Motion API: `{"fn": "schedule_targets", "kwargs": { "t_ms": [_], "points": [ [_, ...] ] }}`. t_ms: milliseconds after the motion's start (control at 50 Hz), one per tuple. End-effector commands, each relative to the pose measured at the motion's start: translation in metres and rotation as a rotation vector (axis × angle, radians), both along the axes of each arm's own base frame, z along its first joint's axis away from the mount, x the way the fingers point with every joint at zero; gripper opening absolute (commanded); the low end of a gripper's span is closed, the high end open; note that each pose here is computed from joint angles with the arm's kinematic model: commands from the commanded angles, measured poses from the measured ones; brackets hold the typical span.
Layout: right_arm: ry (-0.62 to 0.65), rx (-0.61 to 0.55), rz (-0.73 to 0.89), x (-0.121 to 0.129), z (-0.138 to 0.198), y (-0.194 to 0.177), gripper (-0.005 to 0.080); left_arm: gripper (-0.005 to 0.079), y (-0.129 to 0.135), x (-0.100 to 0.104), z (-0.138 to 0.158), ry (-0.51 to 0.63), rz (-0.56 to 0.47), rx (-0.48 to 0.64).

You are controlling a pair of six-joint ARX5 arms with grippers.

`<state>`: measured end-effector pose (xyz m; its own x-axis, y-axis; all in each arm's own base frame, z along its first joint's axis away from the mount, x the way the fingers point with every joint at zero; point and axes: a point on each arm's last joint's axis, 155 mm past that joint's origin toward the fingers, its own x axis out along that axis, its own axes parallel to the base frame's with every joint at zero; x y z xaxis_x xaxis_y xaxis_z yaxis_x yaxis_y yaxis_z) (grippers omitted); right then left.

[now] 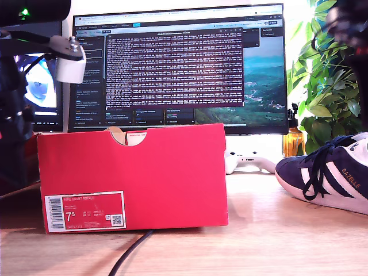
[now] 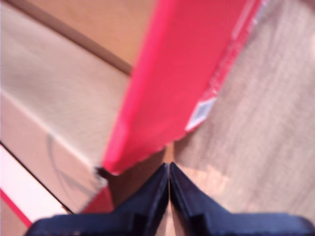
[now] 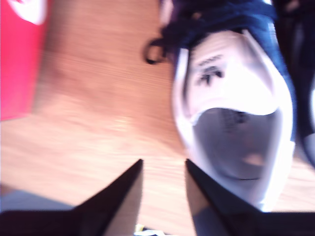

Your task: Pack the blue shoes by picking the first shoe and placing it inside the red shoebox, left side, then picking and rotating the second shoe and placing it in the shoebox

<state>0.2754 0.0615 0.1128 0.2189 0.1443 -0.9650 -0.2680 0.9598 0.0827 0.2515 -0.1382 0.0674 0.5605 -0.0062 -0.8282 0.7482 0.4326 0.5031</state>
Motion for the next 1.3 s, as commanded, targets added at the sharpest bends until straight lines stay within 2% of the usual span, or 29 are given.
{"fn": "schedule_targets", "kwargs": {
  "t_ms": [0,320,600,660,720,780,840,860,1100,1280],
  "points": [
    [0.017,-0.04,0.01,0.003,-0.009,-0.003,0.032,-0.0019,-0.003,0.003,-0.001,-0.003,-0.002,-0.002],
    [0.106,-0.075,0.046,0.008,-0.04,-0.004,0.0328,-0.0019,-0.006,0.006,0.001,-0.017,-0.001,-0.016],
    [0.234,-0.094,0.058,-0.002,-0.07,-0.006,0.0324,-0.0019,-0.006,0.006,0.001,-0.016,0.017,-0.029],
    [0.244,-0.095,0.06,-0.002,-0.074,-0.006,0.0306,-0.0019,-0.006,0.006,0.001,-0.016,0.017,-0.029],
    [0.249,-0.096,0.062,-0.002,-0.075,-0.006,0.0253,-0.0019,-0.006,0.005,0.001,-0.016,0.02,-0.031],
    [0.237,-0.095,0.061,0.001,-0.076,-0.005,0.0137,-0.0019,-0.007,0.005,0.001,-0.013,0.019,-0.033],
    [0.218,-0.096,0.06,0.006,-0.075,-0.005,-0.003,-0.0019,-0.007,0.005,0.001,-0.013,0.02,-0.034],
    [0.212,-0.104,0.055,0.007,-0.076,-0.007,-0.0002,-0.0019,-0.007,0.005,0.001,-0.013,0.02,-0.035],
    [0.173,-0.114,0.021,0.018,-0.067,-0.004,-0.0013,-0.0019,-0.007,0.005,0.001,-0.013,0.026,-0.038],
    [0.094,-0.067,0.033,0.03,-0.034,0.019,-0.0013,-0.0019,-0.006,0.004,0.0,-0.009,0.049,-0.049]
  ]
}}
